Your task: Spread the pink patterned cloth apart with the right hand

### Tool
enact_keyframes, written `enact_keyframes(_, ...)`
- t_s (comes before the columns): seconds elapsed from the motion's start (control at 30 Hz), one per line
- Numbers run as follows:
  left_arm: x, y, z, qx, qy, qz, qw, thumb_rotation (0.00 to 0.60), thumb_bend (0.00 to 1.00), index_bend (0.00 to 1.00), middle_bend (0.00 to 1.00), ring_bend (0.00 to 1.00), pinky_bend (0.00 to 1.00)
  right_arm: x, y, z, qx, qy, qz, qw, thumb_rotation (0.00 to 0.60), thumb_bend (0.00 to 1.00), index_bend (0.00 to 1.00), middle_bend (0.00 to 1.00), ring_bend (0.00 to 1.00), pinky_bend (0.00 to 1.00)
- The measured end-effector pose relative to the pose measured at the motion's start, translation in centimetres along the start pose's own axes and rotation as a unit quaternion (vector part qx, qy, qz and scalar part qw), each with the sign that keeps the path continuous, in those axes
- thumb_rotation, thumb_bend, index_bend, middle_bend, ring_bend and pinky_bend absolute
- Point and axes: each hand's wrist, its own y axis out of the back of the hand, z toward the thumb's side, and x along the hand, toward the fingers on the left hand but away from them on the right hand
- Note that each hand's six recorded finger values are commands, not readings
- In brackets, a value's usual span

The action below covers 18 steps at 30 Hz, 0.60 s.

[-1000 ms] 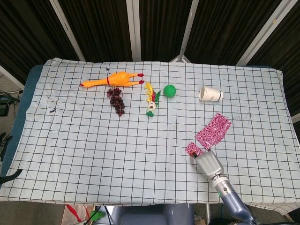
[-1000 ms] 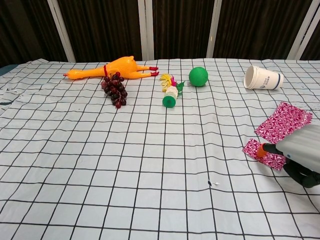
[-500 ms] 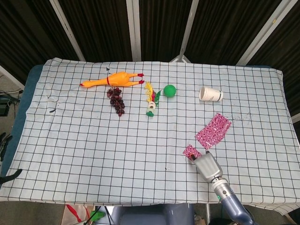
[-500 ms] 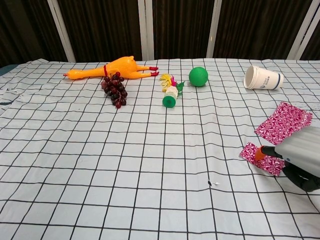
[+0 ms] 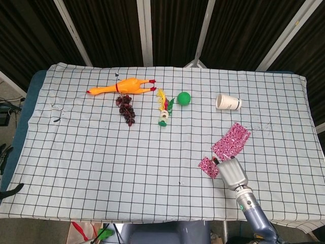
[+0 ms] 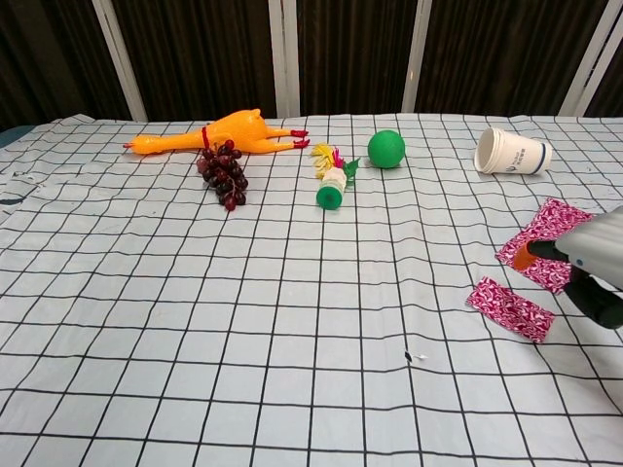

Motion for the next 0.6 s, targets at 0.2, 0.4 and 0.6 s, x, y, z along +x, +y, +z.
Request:
enact_keyframes(0.2,0.0,-0.1,0.2,0.004,0.0,0.001,1.0,0.6,0.2,0.12,0.02,0.03,0.06,-1.4,-0.7,-1.5,0.006,-0.018,0.022,0.9996,0.6,0.71,0.24,0.81,0.76,0.45)
enact_keyframes(0.4,-0.1,0.0,0.1,0.004,0.002,0.003,1.0,0.6,0.2,0.12,0.02,0.03,0.06,-2.5,-1.0,-2.2,0.007,-0.03,0.033,0.999,0.6,0.72,0.24,0.81,0.76,0.45)
enact_keyframes(0.6,0.0,-0.1,0.1,0.006,0.001,0.001,1.0,0.6,0.2,0.12,0.02,0.03,0.06,-3.0,-0.9,-2.3,0.008,-0.035,0.034,0.9988,0.6,0.73,0.24,0.81,0.76,0.45)
